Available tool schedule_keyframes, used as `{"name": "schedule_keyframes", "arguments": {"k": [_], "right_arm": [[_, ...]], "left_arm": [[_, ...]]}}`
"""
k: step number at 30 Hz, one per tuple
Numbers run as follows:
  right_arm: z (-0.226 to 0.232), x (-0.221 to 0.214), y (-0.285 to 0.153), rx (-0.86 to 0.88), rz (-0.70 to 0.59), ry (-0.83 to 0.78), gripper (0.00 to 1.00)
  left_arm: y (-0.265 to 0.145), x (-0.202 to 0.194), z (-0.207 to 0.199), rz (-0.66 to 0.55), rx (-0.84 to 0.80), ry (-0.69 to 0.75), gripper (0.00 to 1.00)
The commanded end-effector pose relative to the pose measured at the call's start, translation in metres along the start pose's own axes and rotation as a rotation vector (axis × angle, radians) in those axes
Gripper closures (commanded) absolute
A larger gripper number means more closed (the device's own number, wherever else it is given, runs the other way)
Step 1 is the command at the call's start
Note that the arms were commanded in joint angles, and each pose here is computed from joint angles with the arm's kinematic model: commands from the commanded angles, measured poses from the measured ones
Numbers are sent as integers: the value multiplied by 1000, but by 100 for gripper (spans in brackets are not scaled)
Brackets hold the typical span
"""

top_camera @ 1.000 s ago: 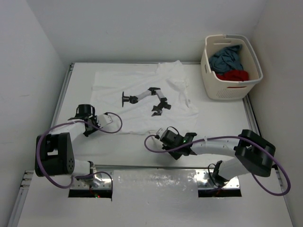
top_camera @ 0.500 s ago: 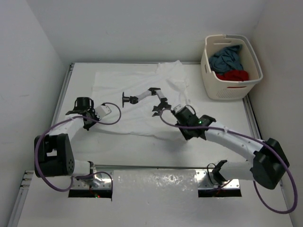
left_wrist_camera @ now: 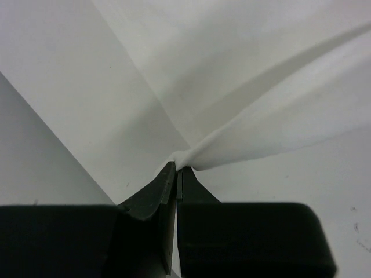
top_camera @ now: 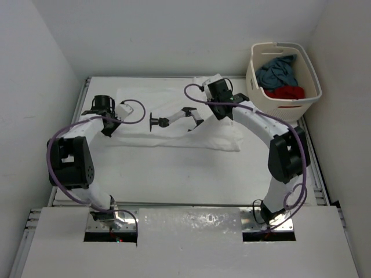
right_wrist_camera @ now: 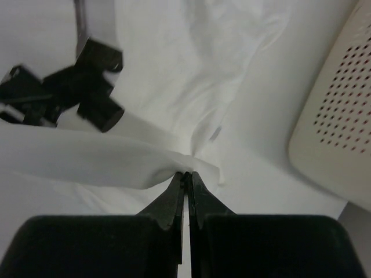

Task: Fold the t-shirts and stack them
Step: Fold the flattened tshirt in 1/3 of the way

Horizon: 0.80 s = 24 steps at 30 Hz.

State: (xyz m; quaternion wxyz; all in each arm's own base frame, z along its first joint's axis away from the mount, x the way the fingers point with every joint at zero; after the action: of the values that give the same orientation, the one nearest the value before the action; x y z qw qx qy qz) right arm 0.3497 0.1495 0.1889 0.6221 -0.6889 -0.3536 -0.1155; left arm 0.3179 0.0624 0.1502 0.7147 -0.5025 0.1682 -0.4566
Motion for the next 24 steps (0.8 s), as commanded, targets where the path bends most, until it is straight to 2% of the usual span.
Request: {"name": "schedule_keyframes", "arguments": {"k": [1,9,18,24], "right_arm": [[-10,39,8,-31,-73,-60,100],[-12,68,40,-70,-68,-118,100],[-41,65,55,-142,-37,-48,100],[-60,62,65,-175,-10,7,100]], "left_arm": [[5,6,8,28,7,-60,100],[27,22,30,48,21,-182,100],[34,27,43,69,84,-239,100],[47,16,39,136,98,-270,100]]}}
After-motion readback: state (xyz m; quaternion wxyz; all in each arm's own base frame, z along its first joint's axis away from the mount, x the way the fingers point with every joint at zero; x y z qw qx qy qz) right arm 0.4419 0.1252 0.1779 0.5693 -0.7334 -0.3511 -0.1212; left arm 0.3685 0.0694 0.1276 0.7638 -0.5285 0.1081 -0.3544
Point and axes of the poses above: each gripper's point midway between its finger pads, its own y axis out along the fingers, its own z axis along the line the jaws close on, x = y × z, the point moved 9 cm from there along -y, back along the fingers, and after that the axes turned 14 degrees about y, right-handed, at the moved point
